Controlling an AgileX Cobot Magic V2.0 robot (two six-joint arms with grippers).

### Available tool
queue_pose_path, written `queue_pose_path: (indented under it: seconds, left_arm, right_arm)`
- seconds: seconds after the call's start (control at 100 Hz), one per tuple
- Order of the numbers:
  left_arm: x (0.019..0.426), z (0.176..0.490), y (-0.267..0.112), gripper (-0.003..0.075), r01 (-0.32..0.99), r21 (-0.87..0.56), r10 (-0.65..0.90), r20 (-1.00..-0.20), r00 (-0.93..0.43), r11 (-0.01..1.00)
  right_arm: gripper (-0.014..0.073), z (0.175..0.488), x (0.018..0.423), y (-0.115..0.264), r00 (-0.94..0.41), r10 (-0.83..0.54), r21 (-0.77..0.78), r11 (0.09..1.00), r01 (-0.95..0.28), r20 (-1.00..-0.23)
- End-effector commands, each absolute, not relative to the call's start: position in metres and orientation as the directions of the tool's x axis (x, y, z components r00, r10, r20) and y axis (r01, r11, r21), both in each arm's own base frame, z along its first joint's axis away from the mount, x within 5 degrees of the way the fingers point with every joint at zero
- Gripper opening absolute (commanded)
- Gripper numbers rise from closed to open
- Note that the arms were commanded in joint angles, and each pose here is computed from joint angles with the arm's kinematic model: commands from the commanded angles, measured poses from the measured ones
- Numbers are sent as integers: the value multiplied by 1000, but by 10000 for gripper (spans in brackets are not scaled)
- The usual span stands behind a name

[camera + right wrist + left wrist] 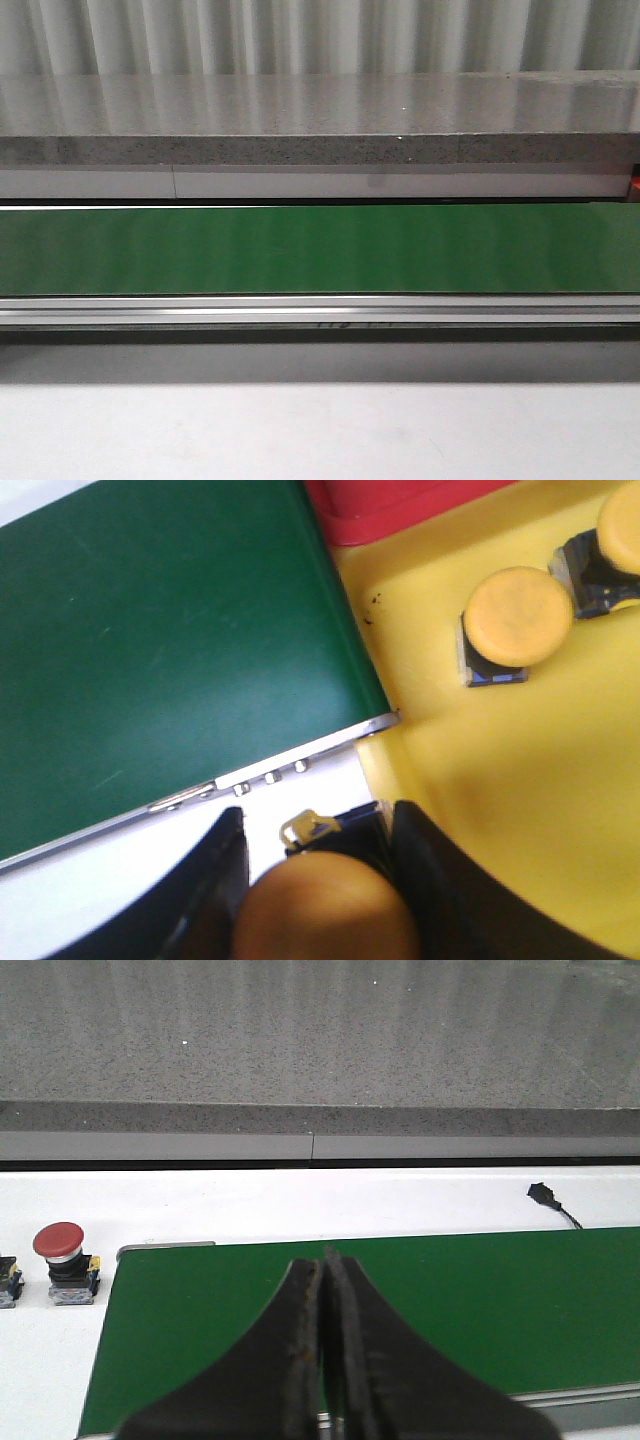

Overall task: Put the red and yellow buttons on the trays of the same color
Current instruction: 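Lower the yellow button into the yellow tray and open the right gripper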

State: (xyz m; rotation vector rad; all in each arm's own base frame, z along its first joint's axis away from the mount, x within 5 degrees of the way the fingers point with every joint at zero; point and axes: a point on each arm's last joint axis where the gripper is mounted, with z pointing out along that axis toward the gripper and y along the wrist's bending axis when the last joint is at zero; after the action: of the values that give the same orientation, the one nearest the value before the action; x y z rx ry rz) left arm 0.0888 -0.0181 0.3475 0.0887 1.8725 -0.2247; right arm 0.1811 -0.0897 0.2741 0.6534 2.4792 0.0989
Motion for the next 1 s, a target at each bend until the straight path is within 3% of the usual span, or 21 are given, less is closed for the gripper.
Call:
queue_pose_path:
  seconds: [0.0, 0.36, 0.56, 0.99]
  left_arm:
    - [90, 362, -18, -20, 171, -124, -84, -971, -223, 977]
    - [90, 362, -18, -20, 171, -124, -84, -971, -223, 977]
    - [90, 362, -18, -20, 171, -124, -84, -971, -223, 977]
    - [90, 362, -18, -20, 171, -124, -84, -971, -223, 977]
  right_arm:
    - [69, 278, 179, -97, -647, 494, 194, 856, 479, -581]
    - [69, 263, 153, -134, -443, 692, 241, 656, 715, -569]
    - [69, 254, 160, -144, -410, 699, 241, 633, 735, -586]
    - [70, 212, 178, -163, -433, 773, 237, 579, 780, -463]
